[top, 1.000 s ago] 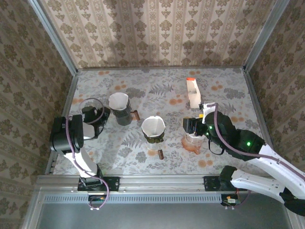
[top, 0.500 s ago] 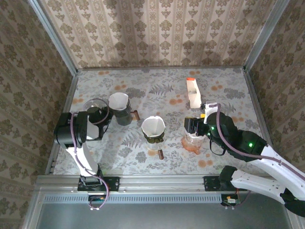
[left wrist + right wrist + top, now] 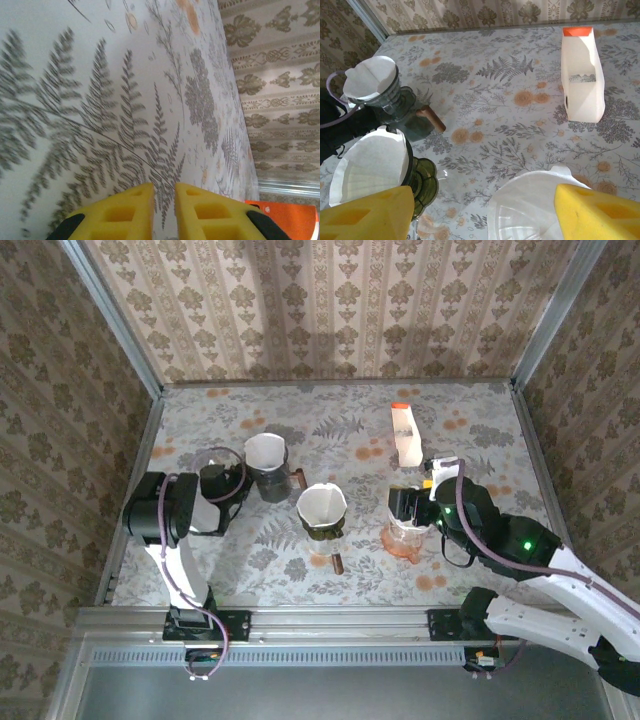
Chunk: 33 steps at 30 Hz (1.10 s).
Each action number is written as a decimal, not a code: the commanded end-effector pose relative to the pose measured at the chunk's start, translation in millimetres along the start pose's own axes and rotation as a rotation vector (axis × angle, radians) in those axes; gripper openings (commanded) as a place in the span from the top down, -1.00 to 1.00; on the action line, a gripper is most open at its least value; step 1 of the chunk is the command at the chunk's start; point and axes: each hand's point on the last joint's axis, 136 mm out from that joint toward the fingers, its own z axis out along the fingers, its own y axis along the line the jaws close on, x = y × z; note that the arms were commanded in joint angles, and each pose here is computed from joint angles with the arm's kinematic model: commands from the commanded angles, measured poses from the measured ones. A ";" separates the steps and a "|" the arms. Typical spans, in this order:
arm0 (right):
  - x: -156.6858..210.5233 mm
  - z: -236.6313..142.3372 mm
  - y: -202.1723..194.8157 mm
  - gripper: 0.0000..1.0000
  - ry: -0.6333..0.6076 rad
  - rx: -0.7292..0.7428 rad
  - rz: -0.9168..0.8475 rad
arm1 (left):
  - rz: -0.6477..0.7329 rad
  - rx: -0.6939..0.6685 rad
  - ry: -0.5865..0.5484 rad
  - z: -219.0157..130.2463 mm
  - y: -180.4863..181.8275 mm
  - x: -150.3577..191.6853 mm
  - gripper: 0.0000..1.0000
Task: Place the coffee filter in the dripper
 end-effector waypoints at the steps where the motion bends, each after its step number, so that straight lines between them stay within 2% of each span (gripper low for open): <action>1: 5.1 -1.2 -9.1 -0.51 0.006 0.031 0.005 | -0.006 -0.023 0.073 7.9 4.3 26.5 0.59; 7: 6.1 -3.4 -11.1 -0.51 0.006 0.033 0.014 | 0.030 -0.014 0.113 15.9 -6.7 42.8 0.60; 13: 7.2 -5.7 -12.6 -0.51 0.006 0.032 0.025 | 0.037 -0.051 0.095 6.8 1.9 40.1 0.59; 22: 5.6 -3.5 -11.5 -0.52 -0.002 0.032 0.033 | 0.004 -0.084 0.001 -36.3 16.5 5.9 0.55; 26: 5.0 -0.2 -9.1 -0.53 -0.002 0.030 0.033 | 0.022 -0.058 -0.039 -60.4 4.4 -9.0 0.50; 29: 4.2 1.8 -8.4 -0.53 -0.007 0.032 0.031 | 0.083 -0.045 -0.059 -80.5 -17.5 -18.7 0.37; 31: 3.3 2.4 -8.9 -0.53 -0.015 0.033 0.032 | 0.170 -0.061 -0.077 -96.3 -37.8 -26.1 0.25; 33: 2.7 3.2 -8.9 -0.53 -0.025 0.031 0.033 | 0.290 -0.088 -0.113 -115.9 -62.3 -36.0 -0.03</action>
